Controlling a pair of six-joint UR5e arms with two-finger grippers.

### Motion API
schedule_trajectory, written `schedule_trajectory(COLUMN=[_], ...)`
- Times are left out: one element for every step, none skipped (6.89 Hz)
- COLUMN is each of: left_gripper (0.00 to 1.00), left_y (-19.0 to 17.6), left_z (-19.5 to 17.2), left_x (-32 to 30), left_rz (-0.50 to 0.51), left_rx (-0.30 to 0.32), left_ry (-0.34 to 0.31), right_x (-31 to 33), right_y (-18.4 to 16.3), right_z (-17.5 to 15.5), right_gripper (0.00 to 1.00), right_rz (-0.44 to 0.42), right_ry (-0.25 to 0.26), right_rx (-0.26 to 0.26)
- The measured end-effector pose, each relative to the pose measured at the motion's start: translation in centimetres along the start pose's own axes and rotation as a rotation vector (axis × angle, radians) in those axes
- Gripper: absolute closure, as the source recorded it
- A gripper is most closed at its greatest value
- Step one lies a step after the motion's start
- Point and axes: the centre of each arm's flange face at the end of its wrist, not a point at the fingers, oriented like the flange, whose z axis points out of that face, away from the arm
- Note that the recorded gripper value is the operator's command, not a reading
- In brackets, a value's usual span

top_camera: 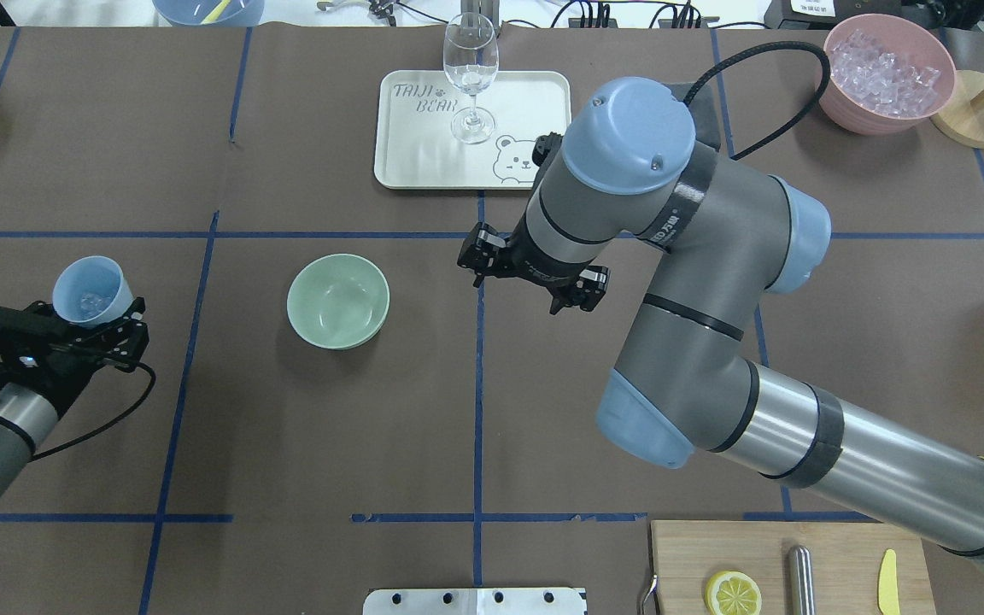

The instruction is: Pour ice into bowl

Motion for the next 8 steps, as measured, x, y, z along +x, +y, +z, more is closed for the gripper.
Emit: schedule_trajectory(left_gripper=[1.00, 1.00, 1.00, 1.00, 1.00, 1.00, 1.00, 1.00], left_y=[-2.0, -3.5, -4.5, -5.5, -6.4, -7.4, -8.2, -8.6], left_z=[0.4, 1.1, 2.1, 3.1, 3.7, 4.0, 4.1, 4.3], left_x=[3.5, 6.8, 10.0, 13.1, 15.4, 17.2, 18.4, 18.9], left_rz=[0.060, 0.118, 0.217, 0.322, 0.414, 0.519, 0.622, 0.724], left_rx=[0.006, 0.006, -0.024, -0.066, -0.106, -0.140, -0.166, -0.177], left_ry=[0.011, 0.013, -0.019, -0.064, -0.103, -0.130, -0.148, -0.172], right_x=[1.1, 2.0, 2.4, 2.7, 2.8, 3.0, 3.0, 3.1], right_y=[-0.6, -1.1, -1.3, -1.4, -1.4, -1.5, -1.5, -1.5], right_z=[0.1, 0.2, 0.4, 0.5, 0.6, 0.7, 0.8, 0.8], right_gripper=[0.00, 0.00, 0.00, 0.00, 0.00, 0.00, 0.00, 0.00], right_rz=[-0.010, -0.012, -0.012, -0.012, -0.012, -0.012, -0.012, -0.012], right_ry=[0.008, 0.017, 0.022, 0.024, 0.026, 0.028, 0.030, 0.030], right_rx=[0.006, 0.009, 0.010, 0.010, 0.010, 0.011, 0.012, 0.013])
